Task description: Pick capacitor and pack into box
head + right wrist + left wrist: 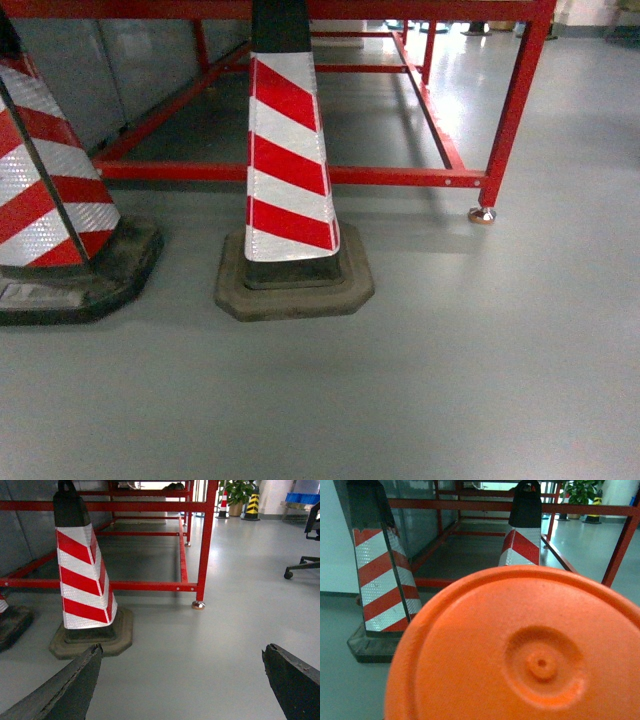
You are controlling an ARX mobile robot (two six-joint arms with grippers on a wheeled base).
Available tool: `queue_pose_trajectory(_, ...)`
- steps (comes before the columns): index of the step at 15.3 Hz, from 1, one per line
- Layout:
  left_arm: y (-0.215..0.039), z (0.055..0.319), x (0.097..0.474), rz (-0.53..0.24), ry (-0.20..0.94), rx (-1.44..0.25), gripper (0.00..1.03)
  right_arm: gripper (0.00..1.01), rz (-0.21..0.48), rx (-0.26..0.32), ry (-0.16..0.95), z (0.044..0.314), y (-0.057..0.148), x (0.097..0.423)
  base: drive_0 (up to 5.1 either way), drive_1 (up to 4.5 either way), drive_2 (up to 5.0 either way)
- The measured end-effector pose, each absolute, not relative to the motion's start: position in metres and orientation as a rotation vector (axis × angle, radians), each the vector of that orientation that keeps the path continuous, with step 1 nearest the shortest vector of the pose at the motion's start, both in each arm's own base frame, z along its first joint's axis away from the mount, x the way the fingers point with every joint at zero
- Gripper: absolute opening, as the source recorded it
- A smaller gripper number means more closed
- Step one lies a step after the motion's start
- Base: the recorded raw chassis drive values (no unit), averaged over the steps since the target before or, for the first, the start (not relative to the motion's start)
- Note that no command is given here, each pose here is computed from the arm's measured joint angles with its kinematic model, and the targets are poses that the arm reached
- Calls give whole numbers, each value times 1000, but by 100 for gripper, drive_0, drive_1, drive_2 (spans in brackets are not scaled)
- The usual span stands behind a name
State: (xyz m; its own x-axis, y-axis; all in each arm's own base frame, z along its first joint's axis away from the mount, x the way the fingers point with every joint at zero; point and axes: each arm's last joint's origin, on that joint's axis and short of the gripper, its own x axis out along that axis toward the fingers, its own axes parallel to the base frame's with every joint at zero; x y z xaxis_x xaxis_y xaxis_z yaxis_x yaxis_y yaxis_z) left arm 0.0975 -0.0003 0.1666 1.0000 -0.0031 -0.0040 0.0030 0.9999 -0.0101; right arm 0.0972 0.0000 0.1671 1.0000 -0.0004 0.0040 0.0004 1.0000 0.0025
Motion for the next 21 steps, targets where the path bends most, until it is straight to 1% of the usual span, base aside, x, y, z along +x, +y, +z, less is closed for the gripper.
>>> queue_pose_trajectory(12,0,167,98,-2,4,-10,43,98,0,2,-5,167,0,97,14,414,-386)
queue_pose_trajectory(21,0,167,98,-3,4,-10,43,98,0,2,-2,167,0,97,0,0,0)
